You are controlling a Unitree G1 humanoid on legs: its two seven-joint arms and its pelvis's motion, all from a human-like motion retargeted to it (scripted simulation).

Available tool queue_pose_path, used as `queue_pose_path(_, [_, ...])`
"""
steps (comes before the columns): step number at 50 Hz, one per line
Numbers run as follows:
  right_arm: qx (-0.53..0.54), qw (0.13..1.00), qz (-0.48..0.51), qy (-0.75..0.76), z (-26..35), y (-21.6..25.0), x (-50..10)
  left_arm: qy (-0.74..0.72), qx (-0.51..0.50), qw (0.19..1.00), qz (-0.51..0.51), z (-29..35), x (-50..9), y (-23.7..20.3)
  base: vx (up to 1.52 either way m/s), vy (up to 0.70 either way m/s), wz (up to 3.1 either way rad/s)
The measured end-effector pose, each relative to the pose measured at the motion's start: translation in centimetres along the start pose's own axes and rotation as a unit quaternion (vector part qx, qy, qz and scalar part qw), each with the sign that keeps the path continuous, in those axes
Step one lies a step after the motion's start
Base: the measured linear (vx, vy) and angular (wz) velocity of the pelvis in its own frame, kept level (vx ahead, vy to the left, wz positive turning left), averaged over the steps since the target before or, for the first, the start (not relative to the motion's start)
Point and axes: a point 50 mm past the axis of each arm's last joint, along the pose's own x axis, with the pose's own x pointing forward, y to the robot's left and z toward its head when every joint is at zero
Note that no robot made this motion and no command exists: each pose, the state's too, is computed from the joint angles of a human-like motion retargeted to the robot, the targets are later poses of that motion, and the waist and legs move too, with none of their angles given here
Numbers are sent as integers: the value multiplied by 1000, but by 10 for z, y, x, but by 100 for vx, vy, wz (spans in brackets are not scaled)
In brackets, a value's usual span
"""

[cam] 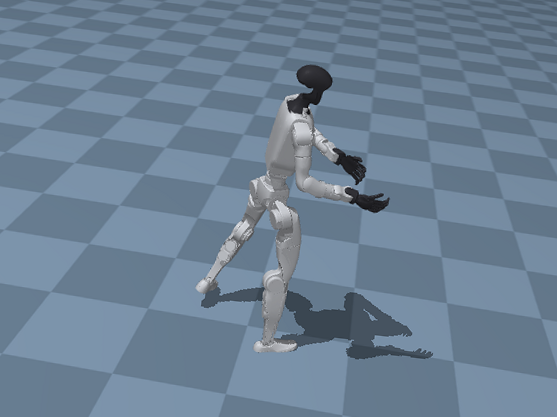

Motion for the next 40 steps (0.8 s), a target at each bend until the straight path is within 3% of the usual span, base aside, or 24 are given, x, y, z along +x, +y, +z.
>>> queue_pose_path(10, [209,951,-149,-174,103,-126,4,-21,158,950,-267,39,40,-76,17,-15,-130])
queue_pose_path(17, [263,899,-167,-306,173,-169,-14,-38,191,911,-364,51,34,-106,12,-4,-57])
queue_pose_path(27, [243,837,-133,-472,271,-162,-45,-70,129,918,-368,60,19,-114,1,2,-7])
queue_pose_path(29, [228,837,-90,-490,292,-148,-50,-73,126,920,-363,60,17,-113,-6,8,8])
queue_pose_path(33, [188,790,-134,-569,342,-137,-75,-103,114,940,-304,66,16,-102,-8,10,22])
queue_pose_path(40, [81,693,-152,-700,411,-76,-128,-115,27,971,-208,65,4,-80,-11,15,96])
